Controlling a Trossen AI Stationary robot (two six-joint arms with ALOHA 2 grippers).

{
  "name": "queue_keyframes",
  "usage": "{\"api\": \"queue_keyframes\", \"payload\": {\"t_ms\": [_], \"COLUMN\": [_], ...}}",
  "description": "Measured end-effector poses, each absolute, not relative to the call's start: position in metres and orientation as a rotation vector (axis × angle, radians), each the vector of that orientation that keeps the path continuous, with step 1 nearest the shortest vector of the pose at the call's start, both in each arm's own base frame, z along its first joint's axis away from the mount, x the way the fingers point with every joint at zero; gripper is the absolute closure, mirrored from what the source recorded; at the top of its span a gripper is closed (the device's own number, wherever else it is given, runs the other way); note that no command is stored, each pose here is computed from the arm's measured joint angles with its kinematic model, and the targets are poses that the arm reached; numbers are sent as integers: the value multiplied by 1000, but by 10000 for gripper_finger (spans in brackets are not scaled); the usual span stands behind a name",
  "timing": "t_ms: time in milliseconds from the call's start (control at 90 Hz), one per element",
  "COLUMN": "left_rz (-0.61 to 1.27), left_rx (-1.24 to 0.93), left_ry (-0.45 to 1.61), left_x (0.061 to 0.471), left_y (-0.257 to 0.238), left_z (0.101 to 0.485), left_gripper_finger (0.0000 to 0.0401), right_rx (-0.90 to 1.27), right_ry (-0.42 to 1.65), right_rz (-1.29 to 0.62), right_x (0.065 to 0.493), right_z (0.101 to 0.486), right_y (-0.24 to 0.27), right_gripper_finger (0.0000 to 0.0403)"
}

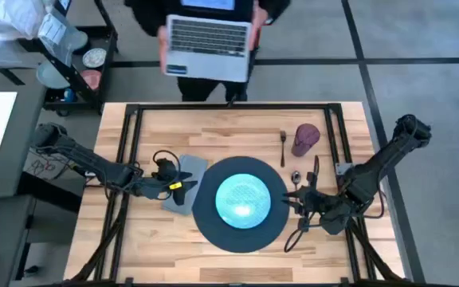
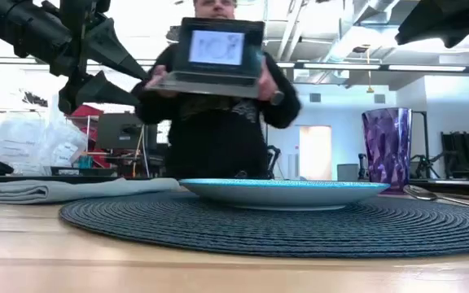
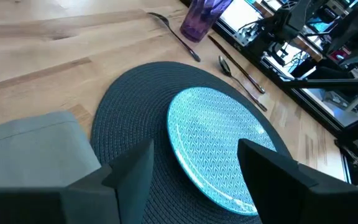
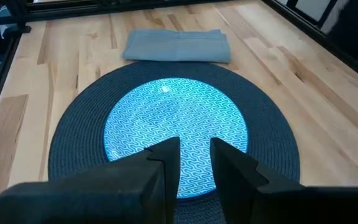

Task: Set table place
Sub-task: Move the gray table napkin on the left side of the blue plate

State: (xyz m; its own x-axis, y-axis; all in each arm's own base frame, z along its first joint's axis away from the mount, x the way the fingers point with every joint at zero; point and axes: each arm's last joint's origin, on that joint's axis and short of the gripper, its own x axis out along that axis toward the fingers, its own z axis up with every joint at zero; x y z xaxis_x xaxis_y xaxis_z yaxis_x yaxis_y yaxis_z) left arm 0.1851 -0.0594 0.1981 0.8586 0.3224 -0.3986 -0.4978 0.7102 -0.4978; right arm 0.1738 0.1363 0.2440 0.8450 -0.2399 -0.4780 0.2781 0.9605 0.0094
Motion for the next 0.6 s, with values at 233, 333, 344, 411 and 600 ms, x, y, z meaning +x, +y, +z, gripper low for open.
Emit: {"api": "queue_keyframes", "payload": {"t_ms": [233, 333, 344, 411, 600], "left_rz": [461, 455, 454, 451, 447], "left_rx": [-635, -633, -631, -629, -619], "left_ry": [291, 283, 283, 280, 278], "left_x": [185, 186, 186, 186, 186], "left_y": [-59, -60, -60, -60, -60], "left_z": [198, 199, 199, 200, 200], "left_gripper_finger": [184, 184, 184, 184, 184], "right_rx": [74, 67, 63, 44, 21], "right_ry": [506, 518, 520, 525, 531], "right_rz": [-268, -254, -252, -246, -243], "right_x": [173, 173, 173, 173, 173], "right_z": [243, 243, 243, 243, 242], "right_y": [136, 136, 136, 136, 136], "right_gripper_finger": [327, 327, 327, 327, 327]}}
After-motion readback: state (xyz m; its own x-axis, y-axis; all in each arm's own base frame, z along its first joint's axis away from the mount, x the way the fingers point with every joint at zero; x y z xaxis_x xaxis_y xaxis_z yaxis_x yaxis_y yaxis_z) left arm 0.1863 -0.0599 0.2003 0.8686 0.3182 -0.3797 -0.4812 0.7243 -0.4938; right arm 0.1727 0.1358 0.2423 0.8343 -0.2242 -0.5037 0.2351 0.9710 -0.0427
